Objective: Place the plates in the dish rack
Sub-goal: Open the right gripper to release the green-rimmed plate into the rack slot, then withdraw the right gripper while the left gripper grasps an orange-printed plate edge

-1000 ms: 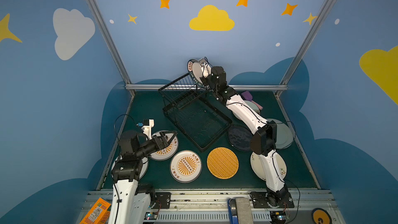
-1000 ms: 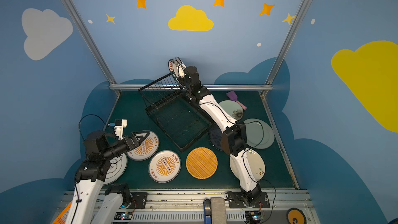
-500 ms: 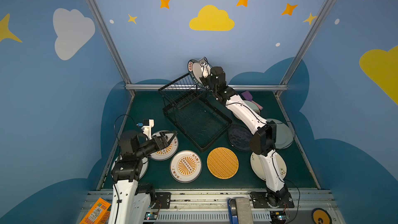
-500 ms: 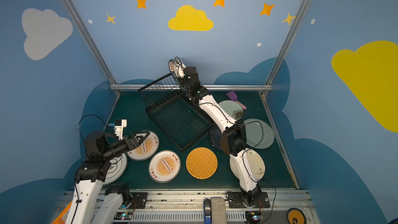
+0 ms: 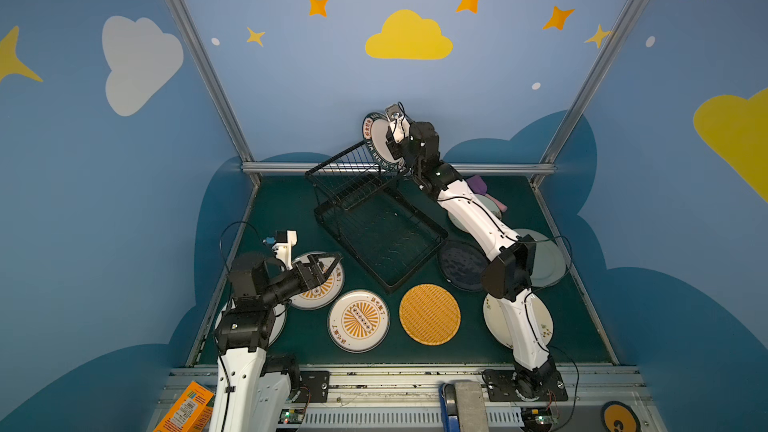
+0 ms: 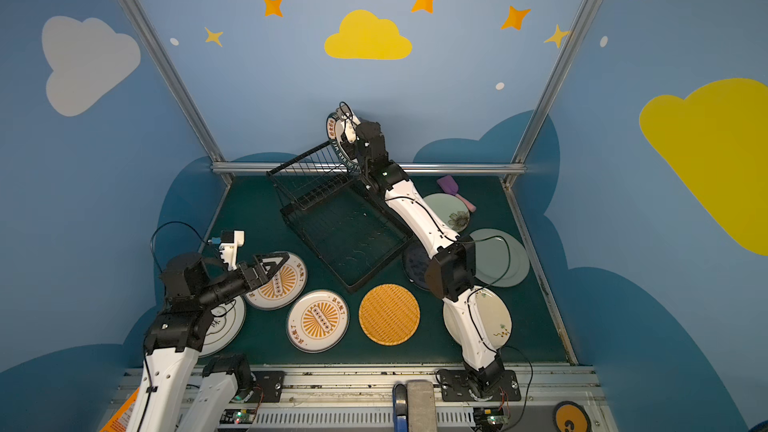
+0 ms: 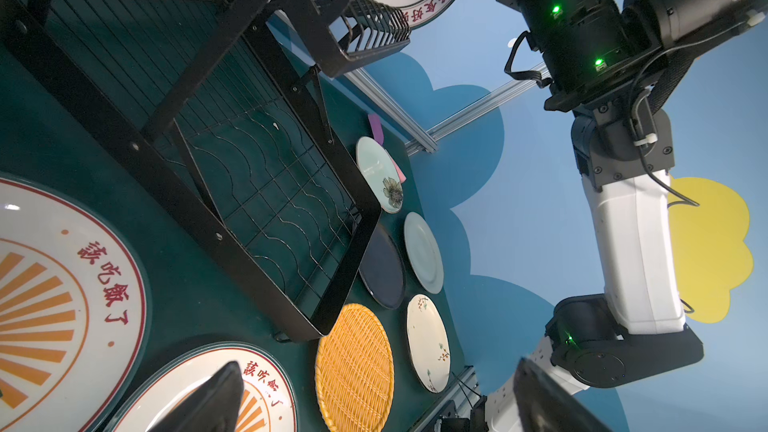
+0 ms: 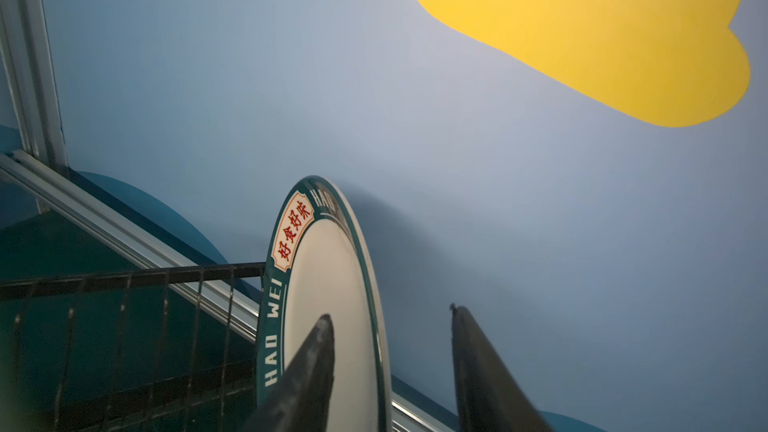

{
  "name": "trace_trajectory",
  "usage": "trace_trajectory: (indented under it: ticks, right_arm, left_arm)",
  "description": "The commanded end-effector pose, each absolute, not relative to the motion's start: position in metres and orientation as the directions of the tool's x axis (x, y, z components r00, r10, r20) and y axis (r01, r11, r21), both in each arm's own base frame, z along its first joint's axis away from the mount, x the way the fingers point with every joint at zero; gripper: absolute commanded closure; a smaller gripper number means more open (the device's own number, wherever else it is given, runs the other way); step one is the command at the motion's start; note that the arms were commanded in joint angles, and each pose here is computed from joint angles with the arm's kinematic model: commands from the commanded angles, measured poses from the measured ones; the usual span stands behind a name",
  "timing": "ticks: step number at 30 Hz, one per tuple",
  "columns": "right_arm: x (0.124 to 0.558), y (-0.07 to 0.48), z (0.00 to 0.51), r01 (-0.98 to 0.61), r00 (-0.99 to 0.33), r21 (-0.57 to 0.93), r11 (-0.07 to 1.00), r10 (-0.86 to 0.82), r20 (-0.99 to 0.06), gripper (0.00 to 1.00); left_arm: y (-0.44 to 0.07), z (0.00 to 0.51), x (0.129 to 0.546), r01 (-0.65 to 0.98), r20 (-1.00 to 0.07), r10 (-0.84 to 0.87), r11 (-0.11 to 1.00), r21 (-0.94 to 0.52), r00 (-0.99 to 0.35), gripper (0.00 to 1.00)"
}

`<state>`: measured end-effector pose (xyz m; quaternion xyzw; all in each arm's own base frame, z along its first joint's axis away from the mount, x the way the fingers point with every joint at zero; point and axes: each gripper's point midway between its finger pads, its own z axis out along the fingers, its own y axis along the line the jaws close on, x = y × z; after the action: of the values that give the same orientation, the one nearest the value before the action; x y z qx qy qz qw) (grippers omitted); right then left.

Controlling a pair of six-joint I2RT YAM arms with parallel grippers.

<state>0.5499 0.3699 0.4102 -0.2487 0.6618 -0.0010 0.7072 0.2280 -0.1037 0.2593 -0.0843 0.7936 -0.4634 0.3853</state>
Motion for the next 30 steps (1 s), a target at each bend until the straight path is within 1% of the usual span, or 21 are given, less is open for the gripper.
trace_trajectory:
  ticks: [1, 4, 8, 9, 11, 13, 15, 19, 22, 24, 27, 30]
  right_arm:
    - [0.534, 0.366, 0.447, -0.321, 0.165, -0.325, 0.89, -0.285, -0.944, 0.42]
    - [0.523, 0.36, 0.461, -0.314, 0.166, -0.316, 0.895, -0.276, -0.947, 0.29]
    - [0.502, 0.346, 0.482, -0.316, 0.153, -0.289, 0.903, -0.253, -0.955, 0.19]
    - [0.495, 0.34, 0.485, -0.323, 0.133, -0.263, 0.909, -0.232, -0.964, 0.17]
    - [0.482, 0.327, 0.487, -0.321, 0.111, -0.239, 0.916, -0.215, -0.97, 0.15]
    - [0.465, 0.315, 0.483, -0.337, 0.084, -0.213, 0.917, -0.196, -0.977, 0.13]
    - [0.45, 0.303, 0.478, -0.351, 0.057, -0.189, 0.917, -0.181, -0.982, 0.11]
    - [0.424, 0.28, 0.449, -0.39, -0.068, -0.101, 0.915, -0.137, -0.988, 0.09]
    - [0.402, 0.269, 0.43, -0.448, -0.149, -0.021, 0.894, -0.097, -0.984, 0.09]
    - [0.388, 0.265, 0.418, -0.478, -0.19, 0.02, 0.878, -0.081, -0.978, 0.09]
    - [0.37, 0.258, 0.399, -0.51, -0.267, 0.108, 0.853, -0.038, -0.963, 0.09]
    - [0.357, 0.252, 0.387, -0.526, -0.313, 0.18, 0.831, 0.007, -0.95, 0.09]
  left_arm:
    - [-0.101, 0.269, 0.228, 0.245, -0.571, -0.487, 0.579, -0.778, -0.661, 0.0]
    - [-0.095, 0.263, 0.231, 0.21, -0.567, -0.503, 0.599, -0.773, -0.653, 0.0]
    - [-0.081, 0.248, 0.237, 0.098, -0.548, -0.537, 0.651, -0.752, -0.642, 0.0]
    - [-0.075, 0.241, 0.239, 0.033, -0.52, -0.565, 0.656, -0.754, -0.64, 0.0]
    - [-0.064, 0.223, 0.243, -0.114, -0.421, -0.643, 0.621, -0.776, -0.639, 0.0]
    - [-0.058, 0.202, 0.243, -0.252, -0.303, -0.714, 0.558, -0.79, -0.632, 0.0]
    - [-0.05, 0.181, 0.241, -0.369, -0.207, -0.774, 0.495, -0.787, -0.598, 0.0]
    - [-0.037, 0.14, 0.231, -0.554, -0.047, -0.856, 0.375, -0.743, -0.516, 0.0]
    - [-0.033, 0.112, 0.23, -0.609, 0.025, -0.887, 0.297, -0.735, -0.462, 0.0]
    - [-0.034, 0.1, 0.234, -0.604, 0.045, -0.894, 0.264, -0.752, -0.446, 0.0]
    - [-0.031, 0.079, 0.23, -0.653, 0.069, -0.905, 0.249, -0.716, -0.42, 0.0]
    - [-0.029, 0.062, 0.227, -0.675, 0.078, -0.91, 0.242, -0.697, -0.407, 0.02]
